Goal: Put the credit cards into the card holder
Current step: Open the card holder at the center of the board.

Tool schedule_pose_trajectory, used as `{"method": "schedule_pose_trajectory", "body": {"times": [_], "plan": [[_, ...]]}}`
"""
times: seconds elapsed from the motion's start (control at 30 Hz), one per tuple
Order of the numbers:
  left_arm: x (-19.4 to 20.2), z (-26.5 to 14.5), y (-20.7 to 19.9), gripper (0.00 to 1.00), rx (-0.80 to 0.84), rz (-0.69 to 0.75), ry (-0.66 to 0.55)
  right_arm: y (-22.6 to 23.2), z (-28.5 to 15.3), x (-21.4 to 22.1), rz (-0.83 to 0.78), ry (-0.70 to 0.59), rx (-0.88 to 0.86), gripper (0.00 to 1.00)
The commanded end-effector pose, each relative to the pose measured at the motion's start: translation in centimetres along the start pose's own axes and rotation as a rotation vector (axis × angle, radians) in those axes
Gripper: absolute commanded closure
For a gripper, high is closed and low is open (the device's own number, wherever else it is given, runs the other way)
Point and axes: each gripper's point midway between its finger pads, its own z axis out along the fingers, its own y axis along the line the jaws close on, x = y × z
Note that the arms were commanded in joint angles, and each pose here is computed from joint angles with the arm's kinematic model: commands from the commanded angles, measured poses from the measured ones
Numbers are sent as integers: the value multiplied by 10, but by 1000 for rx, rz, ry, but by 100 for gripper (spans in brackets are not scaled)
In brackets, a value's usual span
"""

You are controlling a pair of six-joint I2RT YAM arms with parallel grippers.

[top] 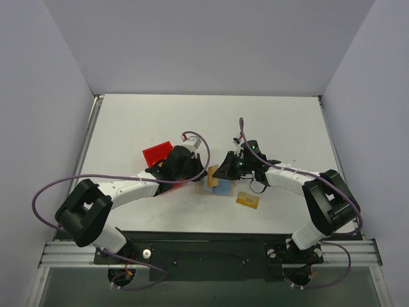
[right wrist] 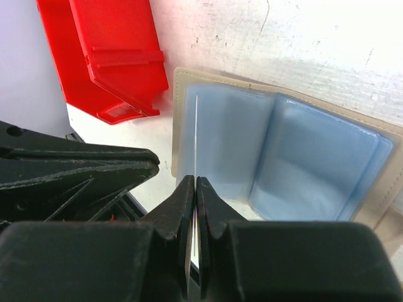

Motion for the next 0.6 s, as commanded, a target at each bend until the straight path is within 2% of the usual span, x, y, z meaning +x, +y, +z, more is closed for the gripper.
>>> {"method": "schedule_pose_trajectory", "body": {"times": [0.0,0.27,0.57], "plan": [[-11,-6,-4,100,12,13,-35,12,11,-9,-38,-12,-27,100],[-1,2,4,100,-8,14,-6,-5,22,-5,-22,2,31,100],[31,28,34,100,-107,2,82,-14,17,-1,-34,10,71,100]]}}
